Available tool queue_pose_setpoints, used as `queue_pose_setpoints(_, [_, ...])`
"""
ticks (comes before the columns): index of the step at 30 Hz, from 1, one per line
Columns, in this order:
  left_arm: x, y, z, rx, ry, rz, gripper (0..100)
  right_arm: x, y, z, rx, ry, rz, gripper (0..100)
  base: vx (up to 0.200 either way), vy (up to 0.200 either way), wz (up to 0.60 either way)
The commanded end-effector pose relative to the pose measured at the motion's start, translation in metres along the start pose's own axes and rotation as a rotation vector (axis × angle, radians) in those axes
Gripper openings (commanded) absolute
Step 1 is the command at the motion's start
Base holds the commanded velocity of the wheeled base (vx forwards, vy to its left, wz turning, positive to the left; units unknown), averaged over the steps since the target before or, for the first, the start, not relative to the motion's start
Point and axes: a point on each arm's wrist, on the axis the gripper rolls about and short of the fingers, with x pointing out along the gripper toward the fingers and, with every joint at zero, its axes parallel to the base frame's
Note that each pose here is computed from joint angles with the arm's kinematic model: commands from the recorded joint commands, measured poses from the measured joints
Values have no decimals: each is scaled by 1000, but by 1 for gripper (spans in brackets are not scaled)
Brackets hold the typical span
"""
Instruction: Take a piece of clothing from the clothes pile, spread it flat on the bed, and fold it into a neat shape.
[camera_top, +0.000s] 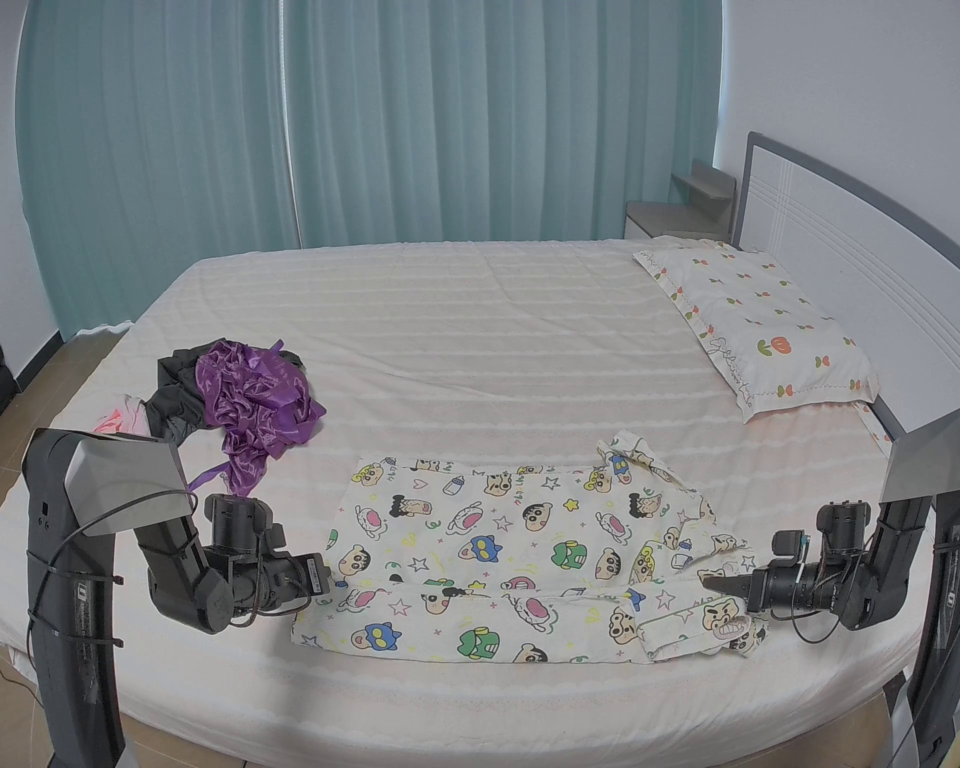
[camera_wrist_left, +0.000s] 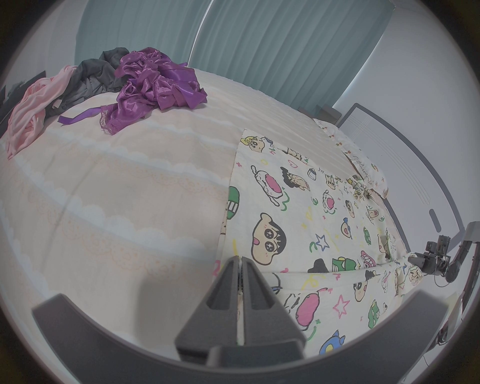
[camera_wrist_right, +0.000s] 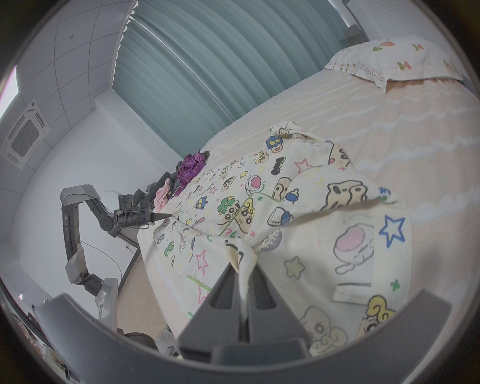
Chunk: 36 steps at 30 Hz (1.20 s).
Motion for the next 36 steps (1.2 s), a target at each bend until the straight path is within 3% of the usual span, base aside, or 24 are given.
queue_pose_setpoints(1, [1, 0, 0, -2, -1, 1, 0, 3, -3, -1, 1, 1, -4, 0, 0, 0, 0])
queue_pose_setpoints(4, [1, 0, 0, -4, 0, 0, 0, 4, -4, -3, 10, 9, -4, 0, 0, 0, 0])
queue_pose_setpoints(5, [1, 0, 0, -5, -1, 1, 0, 4, -6, -5, 17, 15, -7, 100, 0, 0, 0])
queue_pose_setpoints(6, [1, 0, 1, -5, -2, 1, 0, 5, -6, -6, 18, 16, -7, 100, 0, 0, 0])
queue_pose_setpoints(7, [1, 0, 1, -6, -3, 1, 100, 4, -6, -6, 20, 16, -7, 100, 0, 0, 0])
queue_pose_setpoints(14, [1, 0, 2, -15, -10, 0, 100, 2, -7, -4, 16, 4, -14, 100, 0, 0, 0])
queue_pose_setpoints(19, [-12, 4, 13, -34, -56, 7, 100, -13, -8, 6, -12, -58, -67, 100, 0, 0, 0])
queue_pose_setpoints(26, [-47, -3, 23, -174, -110, -11, 100, -20, -1, 17, -36, -94, -101, 100, 0, 0, 0])
queue_pose_setpoints(29, [-50, -4, 23, -192, -112, -11, 100, -21, 1, 21, -46, -105, -100, 100, 0, 0, 0])
queue_pose_setpoints(36, [-49, -6, 22, -176, -120, -20, 100, -30, 5, 31, -18, -145, -104, 100, 200, 0, 0])
